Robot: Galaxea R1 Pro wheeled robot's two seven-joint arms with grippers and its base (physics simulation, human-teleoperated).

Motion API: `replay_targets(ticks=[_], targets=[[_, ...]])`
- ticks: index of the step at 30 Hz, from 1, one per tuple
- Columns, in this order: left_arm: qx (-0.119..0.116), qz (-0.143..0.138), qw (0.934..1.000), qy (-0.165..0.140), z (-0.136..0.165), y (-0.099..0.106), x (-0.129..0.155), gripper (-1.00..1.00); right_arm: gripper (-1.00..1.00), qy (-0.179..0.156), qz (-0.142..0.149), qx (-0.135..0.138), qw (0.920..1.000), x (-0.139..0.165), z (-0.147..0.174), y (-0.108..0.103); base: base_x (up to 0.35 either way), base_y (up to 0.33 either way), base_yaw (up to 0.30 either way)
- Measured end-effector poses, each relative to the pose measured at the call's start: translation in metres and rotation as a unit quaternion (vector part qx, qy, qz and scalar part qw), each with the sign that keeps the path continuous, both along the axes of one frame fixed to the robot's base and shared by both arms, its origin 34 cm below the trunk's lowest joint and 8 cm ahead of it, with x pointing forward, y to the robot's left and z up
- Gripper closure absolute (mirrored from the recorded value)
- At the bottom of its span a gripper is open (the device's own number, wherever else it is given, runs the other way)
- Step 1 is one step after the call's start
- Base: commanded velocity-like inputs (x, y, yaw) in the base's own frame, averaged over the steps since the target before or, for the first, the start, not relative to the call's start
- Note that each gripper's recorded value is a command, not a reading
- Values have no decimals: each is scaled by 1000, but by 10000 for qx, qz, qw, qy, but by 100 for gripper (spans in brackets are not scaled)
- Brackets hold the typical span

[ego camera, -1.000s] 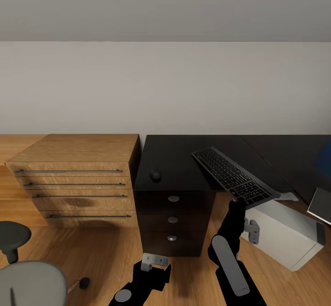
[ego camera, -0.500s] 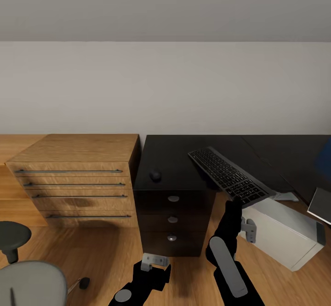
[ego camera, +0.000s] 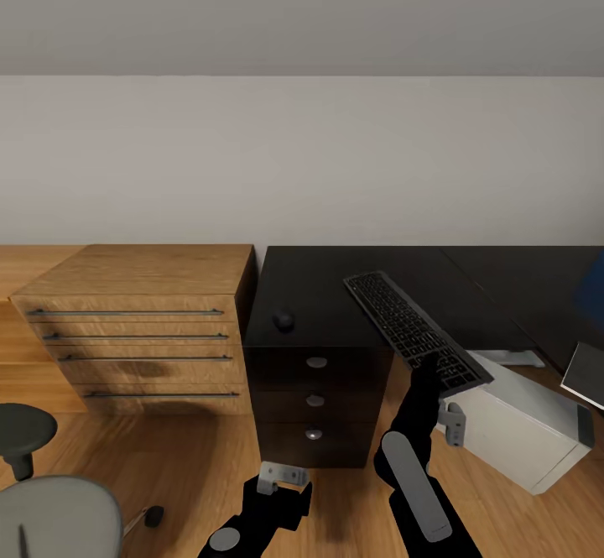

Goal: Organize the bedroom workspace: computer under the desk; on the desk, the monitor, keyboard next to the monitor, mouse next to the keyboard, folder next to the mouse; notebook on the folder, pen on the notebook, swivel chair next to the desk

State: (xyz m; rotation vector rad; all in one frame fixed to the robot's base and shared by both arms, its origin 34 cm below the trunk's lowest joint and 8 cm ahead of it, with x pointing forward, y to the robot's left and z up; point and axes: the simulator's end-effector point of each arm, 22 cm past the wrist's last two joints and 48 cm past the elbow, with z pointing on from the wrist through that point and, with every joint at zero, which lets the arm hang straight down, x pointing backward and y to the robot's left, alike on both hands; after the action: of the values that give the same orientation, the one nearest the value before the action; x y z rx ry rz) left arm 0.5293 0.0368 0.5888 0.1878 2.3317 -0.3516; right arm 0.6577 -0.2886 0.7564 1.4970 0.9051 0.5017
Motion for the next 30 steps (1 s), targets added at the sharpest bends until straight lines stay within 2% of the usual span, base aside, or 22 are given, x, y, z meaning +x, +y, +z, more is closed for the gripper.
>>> replay_targets(ticks=[8, 15, 30], targets=[[1, -1, 10000, 2, 0, 0, 0, -100, -100, 2, 5, -2, 10000, 0, 0, 0, -164, -51, 0], [0, 0, 10000, 0, 0, 0, 0, -100, -100, 0, 5, -2, 10000, 0, 0, 0, -33, -41, 0], [2, 7, 10000, 0, 0, 1, 0, -100, -100, 19, -38, -21, 10000, -1, -1, -5, -1, -225, 0]])
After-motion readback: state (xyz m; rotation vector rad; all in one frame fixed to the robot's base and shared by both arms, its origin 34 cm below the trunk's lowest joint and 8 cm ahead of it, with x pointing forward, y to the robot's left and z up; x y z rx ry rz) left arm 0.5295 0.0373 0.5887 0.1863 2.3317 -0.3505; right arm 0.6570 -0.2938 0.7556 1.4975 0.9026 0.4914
